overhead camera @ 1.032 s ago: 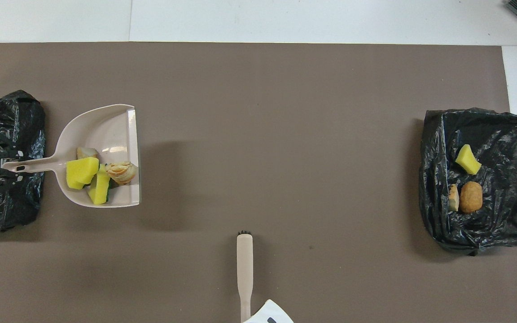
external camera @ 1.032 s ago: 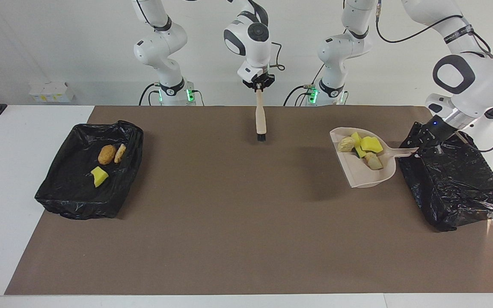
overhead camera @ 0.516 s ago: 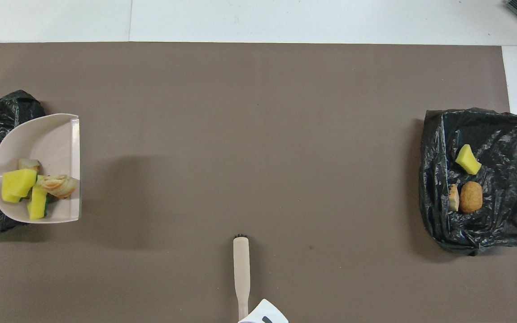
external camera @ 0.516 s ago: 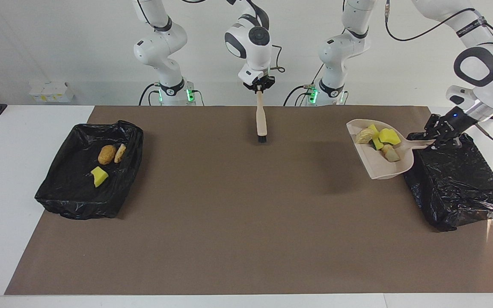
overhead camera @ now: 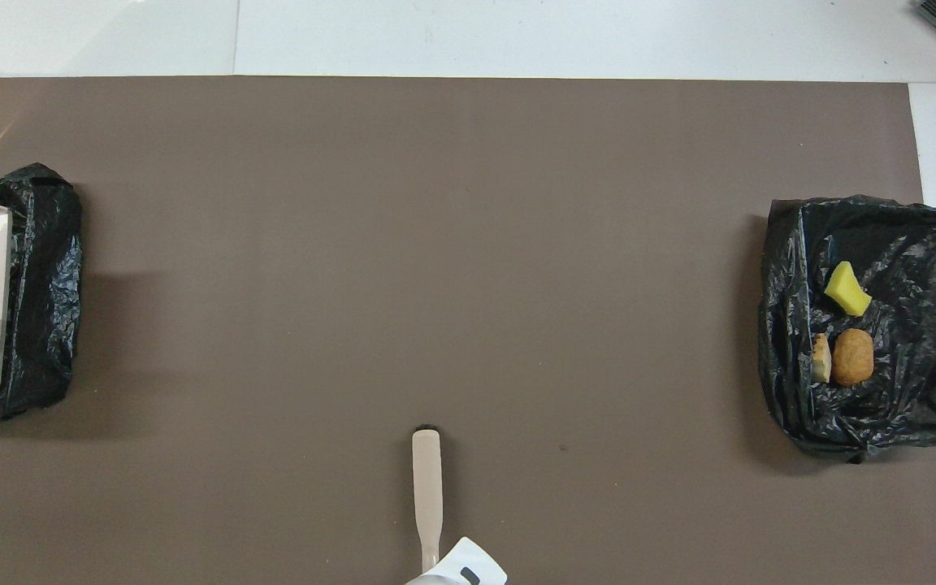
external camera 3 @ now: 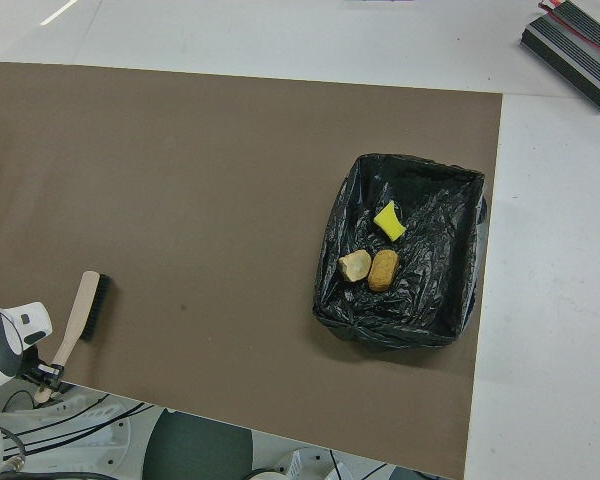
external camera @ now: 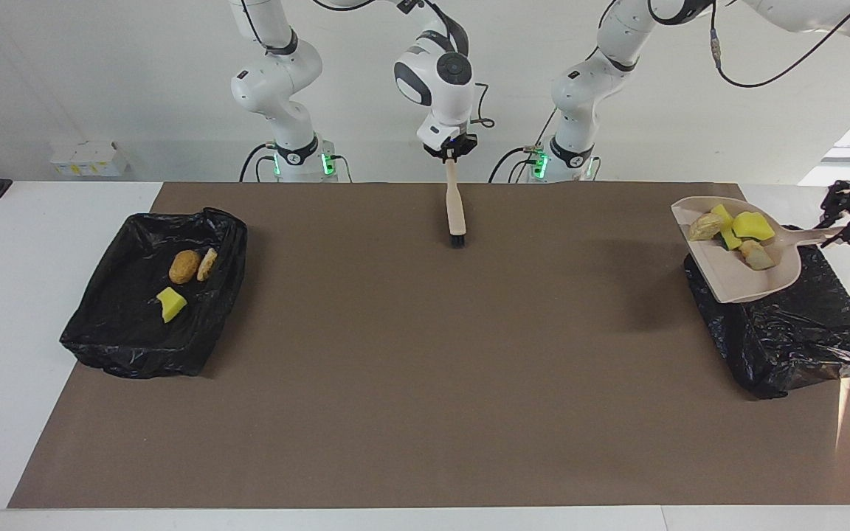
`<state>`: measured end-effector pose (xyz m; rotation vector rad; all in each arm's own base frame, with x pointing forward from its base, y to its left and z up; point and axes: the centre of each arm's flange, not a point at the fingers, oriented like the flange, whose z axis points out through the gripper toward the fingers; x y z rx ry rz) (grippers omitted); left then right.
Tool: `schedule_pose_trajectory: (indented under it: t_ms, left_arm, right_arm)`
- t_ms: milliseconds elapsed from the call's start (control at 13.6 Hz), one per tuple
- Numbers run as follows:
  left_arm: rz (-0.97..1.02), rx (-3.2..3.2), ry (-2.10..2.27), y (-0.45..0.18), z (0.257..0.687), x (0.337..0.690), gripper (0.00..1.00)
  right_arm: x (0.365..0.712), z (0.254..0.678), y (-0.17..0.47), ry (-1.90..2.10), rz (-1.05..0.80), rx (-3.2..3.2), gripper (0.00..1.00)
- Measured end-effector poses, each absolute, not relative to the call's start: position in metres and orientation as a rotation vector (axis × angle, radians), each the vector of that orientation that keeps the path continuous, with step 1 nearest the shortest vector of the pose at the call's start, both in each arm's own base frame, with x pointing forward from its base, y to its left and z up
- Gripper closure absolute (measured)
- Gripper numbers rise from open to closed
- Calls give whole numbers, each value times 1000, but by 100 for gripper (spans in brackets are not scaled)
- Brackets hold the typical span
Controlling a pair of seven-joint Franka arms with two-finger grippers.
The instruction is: Sweep and dump trash in bin
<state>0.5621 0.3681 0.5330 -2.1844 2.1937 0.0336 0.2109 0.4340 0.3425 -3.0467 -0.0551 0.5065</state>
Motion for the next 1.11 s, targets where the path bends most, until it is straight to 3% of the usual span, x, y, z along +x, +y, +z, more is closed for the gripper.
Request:
schedule_pose_trajectory:
  t_ms: [369,811,1106]
  left_arm:
    - [293,-1943,2074,391,551,575,67]
    - [674,-1770,1940,326,539,618,67]
    - [830,-1637,1847,294,560,613,67]
  right_arm:
    - [218,344,438,-42,506,-3038,73]
    - [222,342,437,-28,510,-3038,73]
    - [224,343,437,-22,509,-3036,64]
